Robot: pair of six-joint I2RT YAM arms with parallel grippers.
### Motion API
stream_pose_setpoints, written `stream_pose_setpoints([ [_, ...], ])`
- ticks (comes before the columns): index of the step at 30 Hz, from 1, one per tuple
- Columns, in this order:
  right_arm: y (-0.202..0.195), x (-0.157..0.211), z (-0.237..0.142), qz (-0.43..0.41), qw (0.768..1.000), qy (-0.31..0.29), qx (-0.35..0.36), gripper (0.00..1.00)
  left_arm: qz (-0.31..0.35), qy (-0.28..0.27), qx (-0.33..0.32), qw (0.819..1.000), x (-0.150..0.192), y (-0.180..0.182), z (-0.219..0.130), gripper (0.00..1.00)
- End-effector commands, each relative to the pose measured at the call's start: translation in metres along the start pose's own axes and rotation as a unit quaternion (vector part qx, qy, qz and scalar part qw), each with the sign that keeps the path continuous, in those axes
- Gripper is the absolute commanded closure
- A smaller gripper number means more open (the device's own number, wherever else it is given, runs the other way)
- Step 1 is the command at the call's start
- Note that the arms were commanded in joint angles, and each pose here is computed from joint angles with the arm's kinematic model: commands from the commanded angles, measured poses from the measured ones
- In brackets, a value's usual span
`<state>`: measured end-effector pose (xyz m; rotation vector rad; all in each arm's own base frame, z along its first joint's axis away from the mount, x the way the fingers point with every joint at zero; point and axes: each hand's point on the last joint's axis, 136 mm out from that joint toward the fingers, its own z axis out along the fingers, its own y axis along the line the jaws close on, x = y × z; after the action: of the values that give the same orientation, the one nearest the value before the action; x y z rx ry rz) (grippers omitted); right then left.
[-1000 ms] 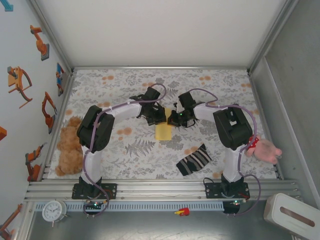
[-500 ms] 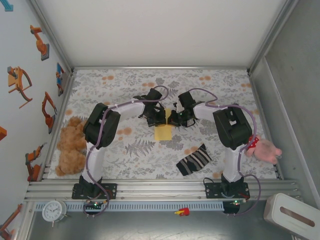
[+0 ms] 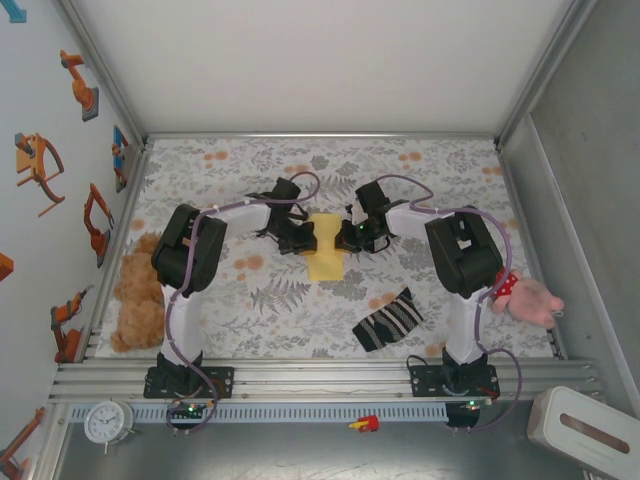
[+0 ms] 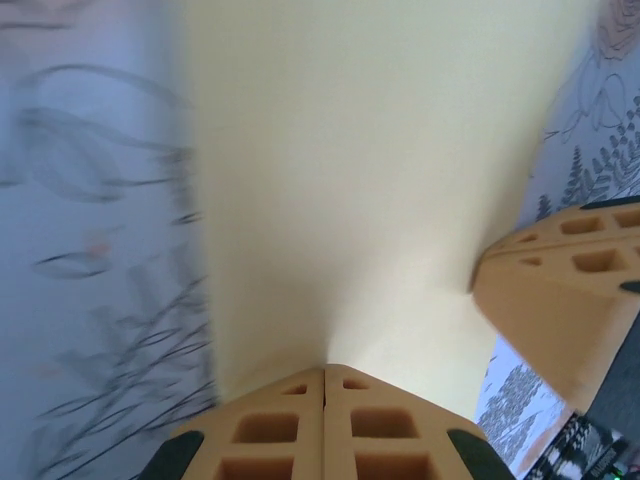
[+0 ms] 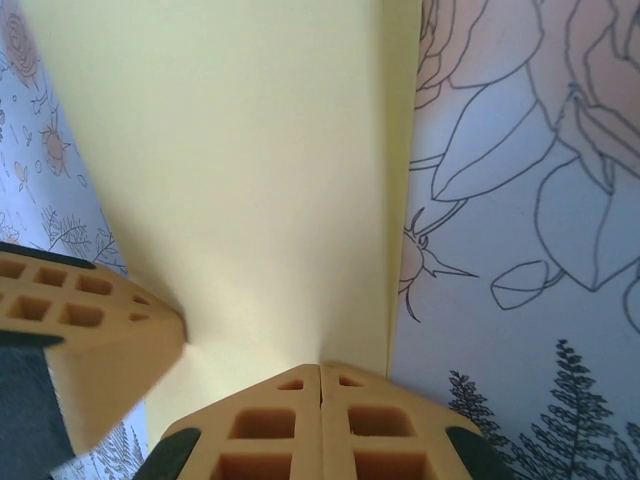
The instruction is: Fold a paper plane with a square sheet of paper (pick it up from the middle)
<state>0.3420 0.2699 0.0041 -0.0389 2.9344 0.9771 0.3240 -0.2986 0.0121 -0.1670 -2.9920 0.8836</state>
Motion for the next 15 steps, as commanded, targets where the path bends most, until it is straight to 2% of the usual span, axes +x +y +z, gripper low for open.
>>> stream_pose_setpoints([
  [1,-0.126,0.087,0.024,0.087,0.965,0.123,0.213,1.00,-0.032,0.014,-0.055,0.998,0.014,0.051,-0.016,0.95],
  [5,-0.125,0.086,0.024,0.085,0.966,0.120,0.212,1.00,-0.029,-0.014,-0.045,0.998,0.005,0.048,-0.037,0.95],
  [9,-0.124,0.085,0.024,0.087,0.967,0.118,0.208,1.00,-0.010,-0.058,0.030,0.998,-0.009,0.004,-0.051,0.95],
  [15,-0.125,0.085,0.025,0.087,0.967,0.118,0.208,1.00,0.013,-0.073,0.091,0.993,-0.018,-0.046,-0.023,0.94],
])
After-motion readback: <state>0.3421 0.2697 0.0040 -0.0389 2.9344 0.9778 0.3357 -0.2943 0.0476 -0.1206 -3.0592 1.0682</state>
